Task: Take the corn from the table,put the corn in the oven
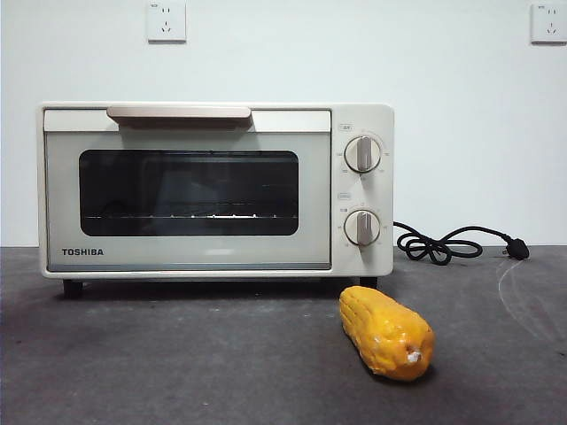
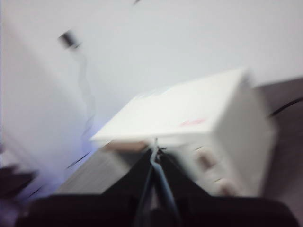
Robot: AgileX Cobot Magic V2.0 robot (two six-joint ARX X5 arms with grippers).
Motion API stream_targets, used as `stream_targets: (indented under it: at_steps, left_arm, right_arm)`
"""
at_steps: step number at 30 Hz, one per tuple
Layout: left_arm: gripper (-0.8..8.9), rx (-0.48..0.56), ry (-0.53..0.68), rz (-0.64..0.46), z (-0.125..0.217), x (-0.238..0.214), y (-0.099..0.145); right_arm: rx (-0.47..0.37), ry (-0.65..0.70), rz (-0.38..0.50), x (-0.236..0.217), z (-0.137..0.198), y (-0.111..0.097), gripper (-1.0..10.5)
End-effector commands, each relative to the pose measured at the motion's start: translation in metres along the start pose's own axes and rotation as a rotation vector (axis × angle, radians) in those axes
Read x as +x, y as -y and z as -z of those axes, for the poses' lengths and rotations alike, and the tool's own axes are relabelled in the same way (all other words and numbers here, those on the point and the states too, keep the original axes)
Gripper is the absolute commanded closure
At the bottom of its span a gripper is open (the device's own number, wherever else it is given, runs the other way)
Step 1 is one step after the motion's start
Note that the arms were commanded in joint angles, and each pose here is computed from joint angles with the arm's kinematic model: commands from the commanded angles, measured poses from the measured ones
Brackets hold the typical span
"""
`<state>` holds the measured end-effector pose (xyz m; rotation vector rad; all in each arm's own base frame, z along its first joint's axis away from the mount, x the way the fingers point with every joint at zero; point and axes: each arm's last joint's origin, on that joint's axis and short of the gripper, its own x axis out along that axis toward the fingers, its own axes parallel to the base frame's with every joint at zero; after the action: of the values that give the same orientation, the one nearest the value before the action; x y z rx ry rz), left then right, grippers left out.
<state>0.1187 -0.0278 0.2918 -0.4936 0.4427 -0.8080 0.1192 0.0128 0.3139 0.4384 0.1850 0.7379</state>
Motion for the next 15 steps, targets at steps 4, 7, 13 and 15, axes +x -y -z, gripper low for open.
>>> stream_targets:
  at_steps: [4,7,13,15]
  left_arm:
    - [8.19,0.038,-0.148,0.014,-0.017,0.012,0.004]
    - [8.19,0.064,-0.244,-0.038,-0.026,0.020,0.007]
    - [8.19,0.146,-0.407,-0.222,-0.041,0.039,0.015]
    - [8.19,0.171,-0.434,-0.246,-0.044,0.046,0.018]
  right_arm:
    - [0.121,-0.260,-0.237,0.029,-0.017,0.004,9.5]
    - [0.130,-0.376,-0.265,0.046,-0.017,0.003,9.5]
    - [0.052,-0.620,-0.099,0.083,-0.003,-0.007,8.6]
    - [0.018,-0.685,-0.007,0.096,0.002,-0.011,6.5]
